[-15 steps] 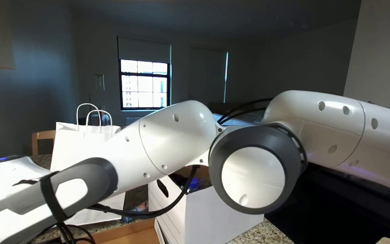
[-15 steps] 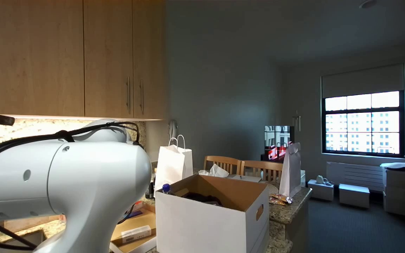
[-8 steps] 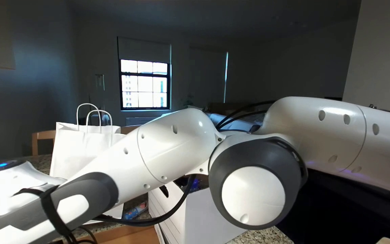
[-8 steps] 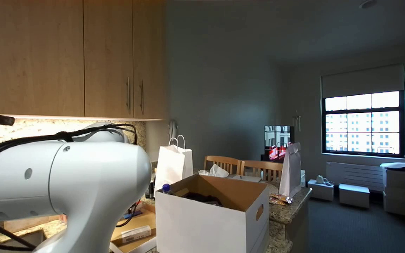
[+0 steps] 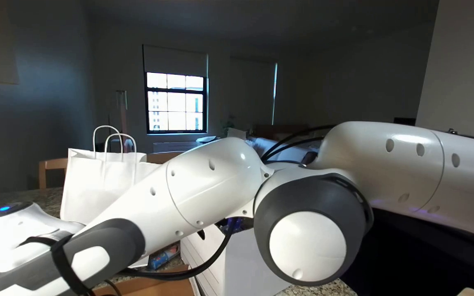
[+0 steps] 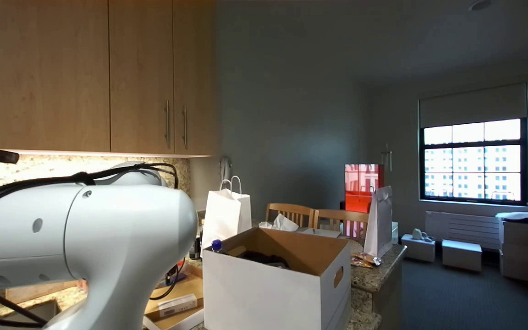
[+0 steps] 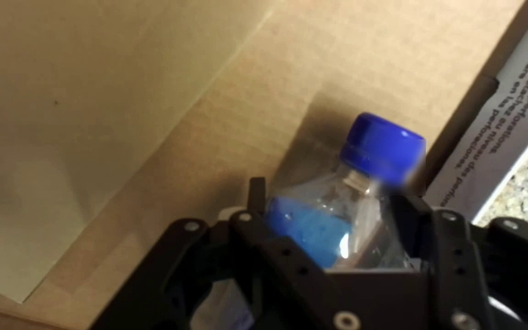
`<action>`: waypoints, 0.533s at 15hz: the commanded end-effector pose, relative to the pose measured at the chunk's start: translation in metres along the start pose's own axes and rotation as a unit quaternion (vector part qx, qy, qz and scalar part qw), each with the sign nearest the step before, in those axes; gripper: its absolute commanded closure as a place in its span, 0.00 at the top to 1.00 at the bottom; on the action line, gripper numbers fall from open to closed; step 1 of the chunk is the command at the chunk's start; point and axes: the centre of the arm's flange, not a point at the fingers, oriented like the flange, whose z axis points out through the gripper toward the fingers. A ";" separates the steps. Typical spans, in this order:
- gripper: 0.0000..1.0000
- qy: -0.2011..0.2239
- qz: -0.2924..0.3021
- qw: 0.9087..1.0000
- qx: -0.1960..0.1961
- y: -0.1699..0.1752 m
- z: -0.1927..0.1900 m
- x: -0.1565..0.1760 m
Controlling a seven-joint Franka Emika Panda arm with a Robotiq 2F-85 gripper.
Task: Put three bottles of water in the box
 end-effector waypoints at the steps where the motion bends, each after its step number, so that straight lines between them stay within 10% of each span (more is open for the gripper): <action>1: 0.36 -0.007 0.006 1.000 -0.013 -0.013 0.003 0.008; 5: 0.32 -0.014 0.008 1.000 -0.022 -0.011 -0.004 0.007; 6: 0.82 -0.015 0.011 1.000 -0.024 -0.010 -0.007 0.007; 8: 0.88 -0.014 0.015 0.999 -0.027 -0.009 -0.014 0.008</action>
